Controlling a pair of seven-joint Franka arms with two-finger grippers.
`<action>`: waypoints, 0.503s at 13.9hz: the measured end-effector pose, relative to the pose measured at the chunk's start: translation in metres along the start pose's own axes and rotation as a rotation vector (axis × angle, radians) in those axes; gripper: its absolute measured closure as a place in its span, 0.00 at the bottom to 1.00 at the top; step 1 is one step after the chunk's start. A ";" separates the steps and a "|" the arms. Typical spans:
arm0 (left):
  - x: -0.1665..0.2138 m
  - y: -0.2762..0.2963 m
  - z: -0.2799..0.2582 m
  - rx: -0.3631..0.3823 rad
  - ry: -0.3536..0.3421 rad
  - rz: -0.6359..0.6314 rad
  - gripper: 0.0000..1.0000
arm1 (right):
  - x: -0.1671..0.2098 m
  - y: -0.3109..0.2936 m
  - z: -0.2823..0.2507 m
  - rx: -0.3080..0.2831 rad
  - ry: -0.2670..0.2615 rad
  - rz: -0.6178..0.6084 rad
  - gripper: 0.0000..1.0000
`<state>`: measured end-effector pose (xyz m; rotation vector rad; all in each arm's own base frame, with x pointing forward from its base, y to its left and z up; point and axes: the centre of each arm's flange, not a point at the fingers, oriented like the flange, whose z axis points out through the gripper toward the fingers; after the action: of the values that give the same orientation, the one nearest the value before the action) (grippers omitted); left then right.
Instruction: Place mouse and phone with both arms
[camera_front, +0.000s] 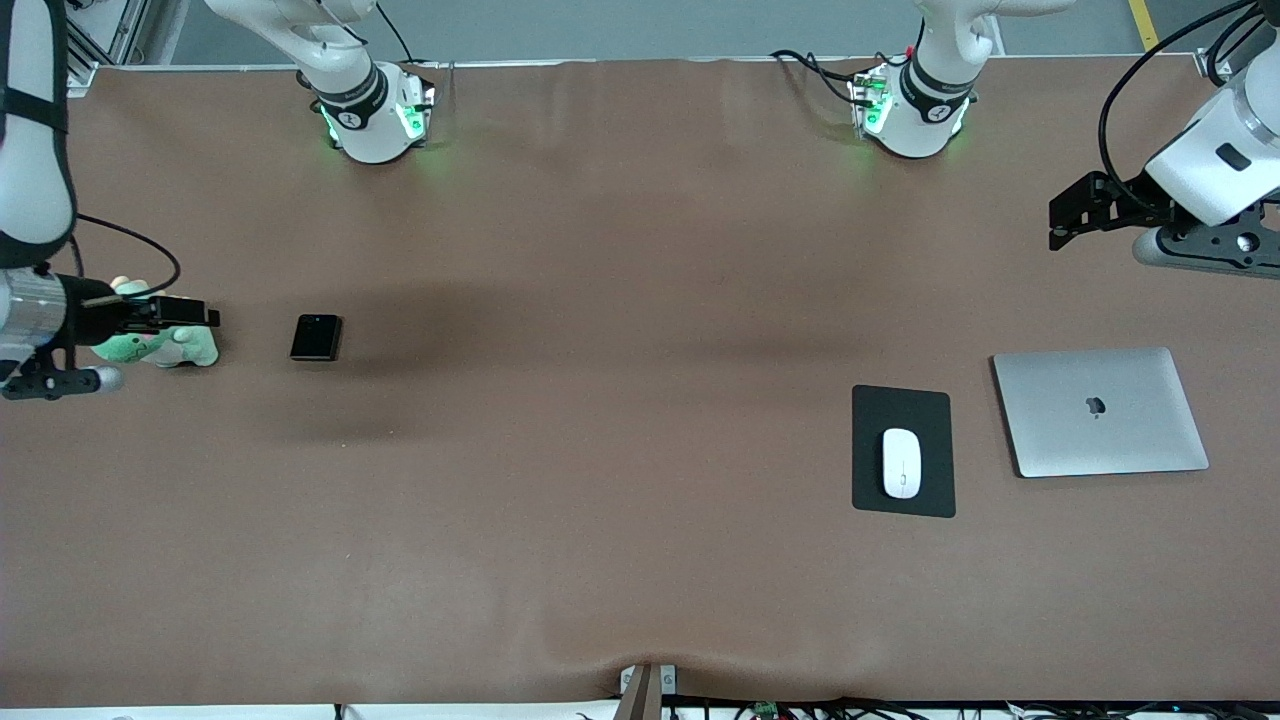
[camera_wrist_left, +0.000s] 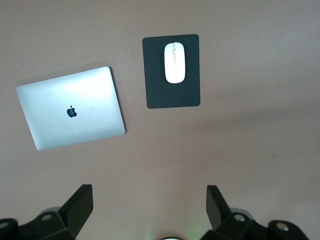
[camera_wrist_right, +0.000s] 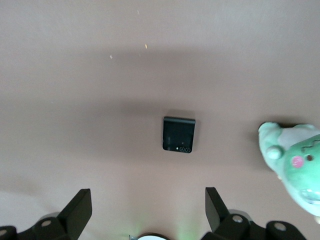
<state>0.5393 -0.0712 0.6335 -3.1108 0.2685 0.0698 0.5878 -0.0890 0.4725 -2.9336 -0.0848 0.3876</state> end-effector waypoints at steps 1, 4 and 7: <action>0.000 -0.001 0.000 0.000 0.000 -0.002 0.00 | 0.000 -0.002 -0.018 -0.012 0.027 -0.010 0.00; 0.000 -0.002 -0.001 0.000 0.001 -0.003 0.00 | -0.008 -0.010 -0.060 -0.034 0.060 -0.035 0.00; -0.001 -0.005 -0.004 0.000 0.010 -0.010 0.00 | -0.014 -0.018 -0.106 -0.065 0.147 -0.049 0.00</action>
<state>0.5392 -0.0658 0.6379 -3.1129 0.2531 0.0548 0.6017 -0.0905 0.5798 -3.0068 -0.1514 0.1646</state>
